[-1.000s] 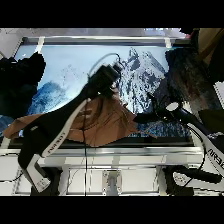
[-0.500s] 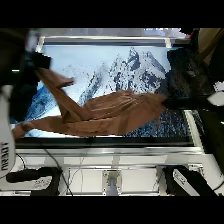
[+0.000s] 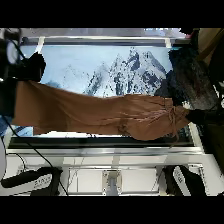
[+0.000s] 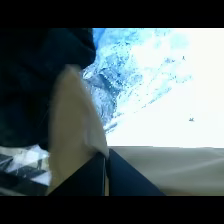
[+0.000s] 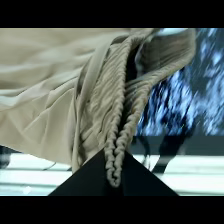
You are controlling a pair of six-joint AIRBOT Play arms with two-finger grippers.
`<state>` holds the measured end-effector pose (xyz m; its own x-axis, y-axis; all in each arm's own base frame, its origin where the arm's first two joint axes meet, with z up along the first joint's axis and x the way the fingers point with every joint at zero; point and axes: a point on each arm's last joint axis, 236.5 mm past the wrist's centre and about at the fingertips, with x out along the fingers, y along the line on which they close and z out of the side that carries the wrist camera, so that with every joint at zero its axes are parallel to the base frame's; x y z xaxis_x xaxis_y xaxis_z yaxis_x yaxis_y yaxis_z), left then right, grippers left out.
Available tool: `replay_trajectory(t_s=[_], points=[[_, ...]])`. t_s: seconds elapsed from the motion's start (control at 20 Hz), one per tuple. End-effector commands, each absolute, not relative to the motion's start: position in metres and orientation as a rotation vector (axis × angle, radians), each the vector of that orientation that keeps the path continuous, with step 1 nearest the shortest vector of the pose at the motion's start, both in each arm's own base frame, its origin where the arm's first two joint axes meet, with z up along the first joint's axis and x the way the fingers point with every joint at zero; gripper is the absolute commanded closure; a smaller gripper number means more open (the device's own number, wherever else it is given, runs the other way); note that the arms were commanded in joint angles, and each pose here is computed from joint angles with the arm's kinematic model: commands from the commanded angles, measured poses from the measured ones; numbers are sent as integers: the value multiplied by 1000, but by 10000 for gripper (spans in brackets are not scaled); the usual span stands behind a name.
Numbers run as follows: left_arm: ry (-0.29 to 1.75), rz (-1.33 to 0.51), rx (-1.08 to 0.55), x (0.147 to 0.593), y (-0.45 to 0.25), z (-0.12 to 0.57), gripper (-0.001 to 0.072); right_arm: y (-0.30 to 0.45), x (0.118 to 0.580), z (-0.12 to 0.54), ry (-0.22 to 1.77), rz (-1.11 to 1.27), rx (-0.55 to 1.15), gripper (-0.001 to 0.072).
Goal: Fold the clothes and pants, and hang the long-sleeved shirts on hangers.
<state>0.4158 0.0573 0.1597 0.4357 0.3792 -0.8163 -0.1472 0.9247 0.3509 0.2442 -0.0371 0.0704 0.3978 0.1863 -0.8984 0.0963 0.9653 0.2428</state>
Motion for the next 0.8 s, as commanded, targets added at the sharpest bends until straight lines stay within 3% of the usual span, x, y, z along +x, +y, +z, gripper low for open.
replay_trajectory(t_s=[0.0, 0.15, 0.3, 0.35, 0.4, 0.45, 0.6, 0.65, 0.75], points=[[978, 319, 233, 457, 63, 133, 699, -35, 230, 42, 1230, 26, 350, 670], [854, 293, 219, 491, 60, 140, 700, -47, 248, 35, 1152, -50, 381, 670], [868, 326, 205, 503, 79, 129, 700, -52, 252, 35, 1136, -90, 411, 667], [888, 341, 201, 504, 87, 122, 700, -52, 248, 33, 1158, -91, 405, 556], [907, 351, 199, 503, 92, 115, 700, -56, 246, 33, 1162, -103, 391, 283], [917, 358, 197, 502, 96, 111, 700, -63, 251, 37, 1132, -129, 385, 225], [916, 354, 201, 503, 95, 111, 700, -98, 308, 92, 812, -257, 428, 226], [915, 351, 203, 503, 93, 111, 700, -106, 323, 107, 736, -269, 438, 272], [917, 344, 211, 504, 92, 111, 699, -106, 341, 92, 800, -234, 485, 300]])
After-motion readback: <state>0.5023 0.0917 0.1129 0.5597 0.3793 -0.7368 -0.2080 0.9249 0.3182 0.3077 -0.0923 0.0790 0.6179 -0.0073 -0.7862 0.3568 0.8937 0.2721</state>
